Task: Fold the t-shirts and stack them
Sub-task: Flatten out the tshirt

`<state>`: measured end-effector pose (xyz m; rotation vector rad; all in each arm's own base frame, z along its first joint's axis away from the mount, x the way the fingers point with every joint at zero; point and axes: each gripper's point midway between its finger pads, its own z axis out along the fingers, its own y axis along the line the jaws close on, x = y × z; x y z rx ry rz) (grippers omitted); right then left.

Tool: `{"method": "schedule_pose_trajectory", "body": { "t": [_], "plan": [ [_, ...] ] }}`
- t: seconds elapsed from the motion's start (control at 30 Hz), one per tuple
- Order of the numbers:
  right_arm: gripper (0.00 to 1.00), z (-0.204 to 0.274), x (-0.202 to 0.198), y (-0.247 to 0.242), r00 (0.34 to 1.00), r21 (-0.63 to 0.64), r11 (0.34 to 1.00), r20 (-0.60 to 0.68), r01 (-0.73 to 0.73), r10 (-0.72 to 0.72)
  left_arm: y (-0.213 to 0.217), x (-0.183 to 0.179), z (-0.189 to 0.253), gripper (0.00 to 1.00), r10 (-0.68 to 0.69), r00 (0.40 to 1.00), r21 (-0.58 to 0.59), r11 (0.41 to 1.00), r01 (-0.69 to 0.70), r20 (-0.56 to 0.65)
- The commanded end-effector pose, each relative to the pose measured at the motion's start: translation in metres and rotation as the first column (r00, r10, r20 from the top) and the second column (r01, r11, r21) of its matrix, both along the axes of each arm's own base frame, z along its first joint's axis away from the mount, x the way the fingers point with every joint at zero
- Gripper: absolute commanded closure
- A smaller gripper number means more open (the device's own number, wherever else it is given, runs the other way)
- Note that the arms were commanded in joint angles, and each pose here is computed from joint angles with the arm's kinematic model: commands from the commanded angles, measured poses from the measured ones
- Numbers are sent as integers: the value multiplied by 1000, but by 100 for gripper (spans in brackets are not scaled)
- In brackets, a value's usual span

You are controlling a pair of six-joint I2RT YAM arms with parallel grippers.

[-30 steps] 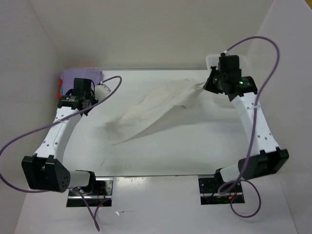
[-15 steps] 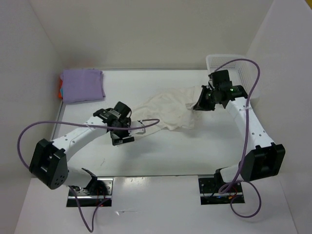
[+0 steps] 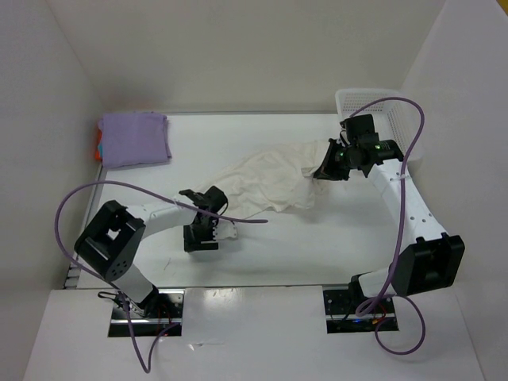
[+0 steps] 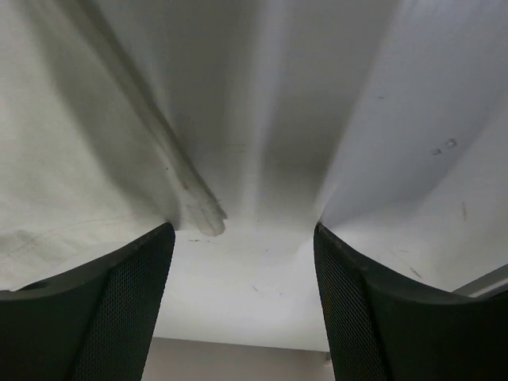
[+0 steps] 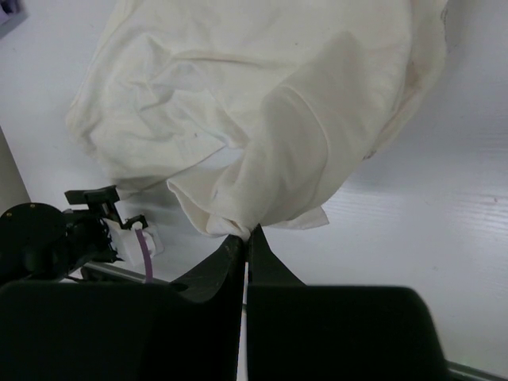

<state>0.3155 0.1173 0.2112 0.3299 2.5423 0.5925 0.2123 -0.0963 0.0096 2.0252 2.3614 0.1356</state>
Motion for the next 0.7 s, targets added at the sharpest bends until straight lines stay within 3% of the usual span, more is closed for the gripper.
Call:
{"method": "schedule_pose_trajectory", "body": {
  "t": [0.0,0.2,0.3,0.47,0.57,0.67],
  "plan": [
    [100,12,10,-1,998,10,1000,65,5,-6,-8,33,-19,23,68,990,-23,998,-65,123],
    [100,8,7,-3,998,-4,1000,60,4,-4,-9,46,-34,39,106,986,-22,994,-104,132],
    [100,8,7,-3,998,-4,1000,60,4,-4,-7,58,-34,41,141,975,-30,990,-138,169],
    [100,4,6,-3,999,-5,1000,51,4,-4,-21,68,-22,39,153,973,-108,985,-136,170],
    [100,4,6,-3,999,-5,1000,51,4,-4,-34,55,-18,31,121,989,-160,981,-106,83],
    [100,3,4,-5,999,-14,1000,41,10,-9,-37,37,-9,30,47,998,-185,982,-40,31]
  ]
}}
